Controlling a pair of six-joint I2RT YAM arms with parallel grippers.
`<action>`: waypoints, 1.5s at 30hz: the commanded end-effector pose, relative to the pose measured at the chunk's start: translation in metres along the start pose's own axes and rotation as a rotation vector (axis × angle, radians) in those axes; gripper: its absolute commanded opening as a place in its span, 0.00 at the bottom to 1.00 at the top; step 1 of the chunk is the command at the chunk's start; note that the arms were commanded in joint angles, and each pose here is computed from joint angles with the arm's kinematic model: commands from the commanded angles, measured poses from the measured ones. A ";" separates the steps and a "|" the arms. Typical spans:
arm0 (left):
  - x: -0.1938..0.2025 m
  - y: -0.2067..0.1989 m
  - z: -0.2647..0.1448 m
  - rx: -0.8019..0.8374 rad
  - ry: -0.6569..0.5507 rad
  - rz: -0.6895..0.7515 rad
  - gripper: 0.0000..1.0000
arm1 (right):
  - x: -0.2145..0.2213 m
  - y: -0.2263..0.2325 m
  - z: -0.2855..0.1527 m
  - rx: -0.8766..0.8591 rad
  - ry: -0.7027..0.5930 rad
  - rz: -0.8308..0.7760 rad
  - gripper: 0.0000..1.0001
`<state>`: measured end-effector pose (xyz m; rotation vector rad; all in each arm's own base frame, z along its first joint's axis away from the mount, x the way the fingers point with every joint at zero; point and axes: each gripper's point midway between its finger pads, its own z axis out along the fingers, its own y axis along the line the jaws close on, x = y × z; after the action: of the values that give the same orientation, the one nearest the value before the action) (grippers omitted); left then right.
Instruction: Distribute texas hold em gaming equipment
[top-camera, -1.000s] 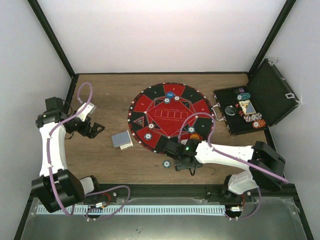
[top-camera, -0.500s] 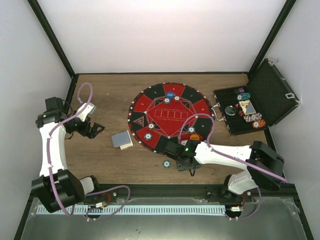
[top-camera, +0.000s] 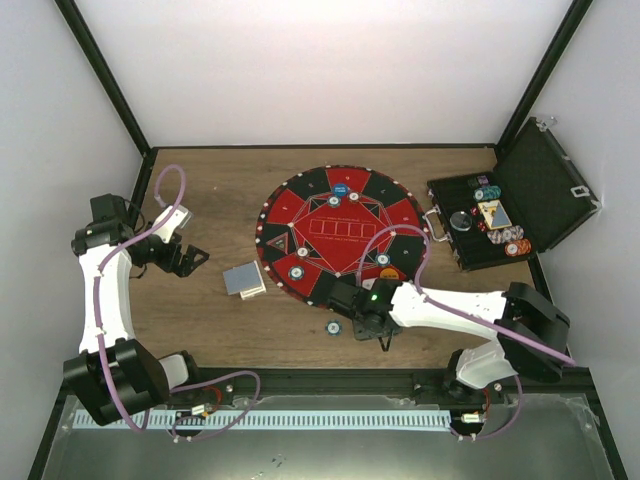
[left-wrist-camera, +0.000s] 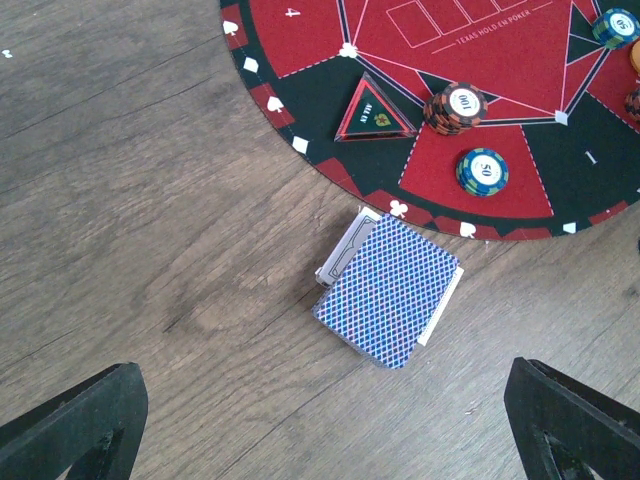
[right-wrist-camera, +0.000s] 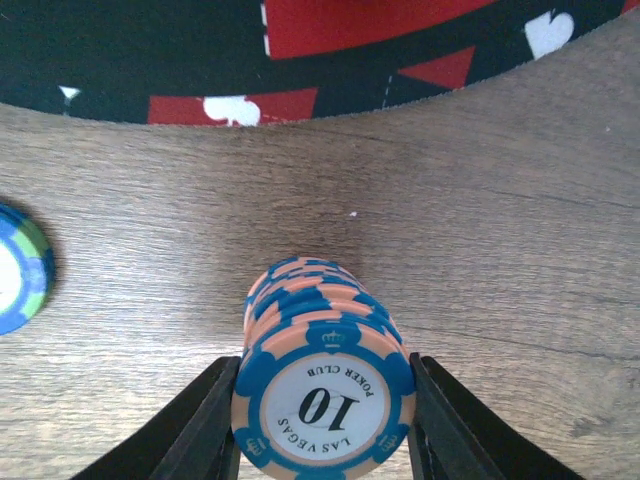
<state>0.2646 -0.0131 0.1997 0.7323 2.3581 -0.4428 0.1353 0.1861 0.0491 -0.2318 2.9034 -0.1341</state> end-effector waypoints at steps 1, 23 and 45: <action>-0.004 -0.004 -0.003 0.000 -0.020 0.032 1.00 | -0.025 0.007 -0.030 -0.032 -0.088 0.011 0.23; -0.009 -0.005 -0.009 -0.016 -0.027 0.040 1.00 | -0.199 0.106 -0.022 -0.193 -0.239 -0.129 0.19; -0.005 -0.004 -0.008 -0.023 -0.016 0.048 1.00 | -0.196 0.131 0.038 -0.214 -0.146 -0.185 0.29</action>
<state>0.2629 -0.0110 0.2023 0.7364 2.3571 -0.4084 0.3001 0.3324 0.0282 -0.5265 2.7857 0.1063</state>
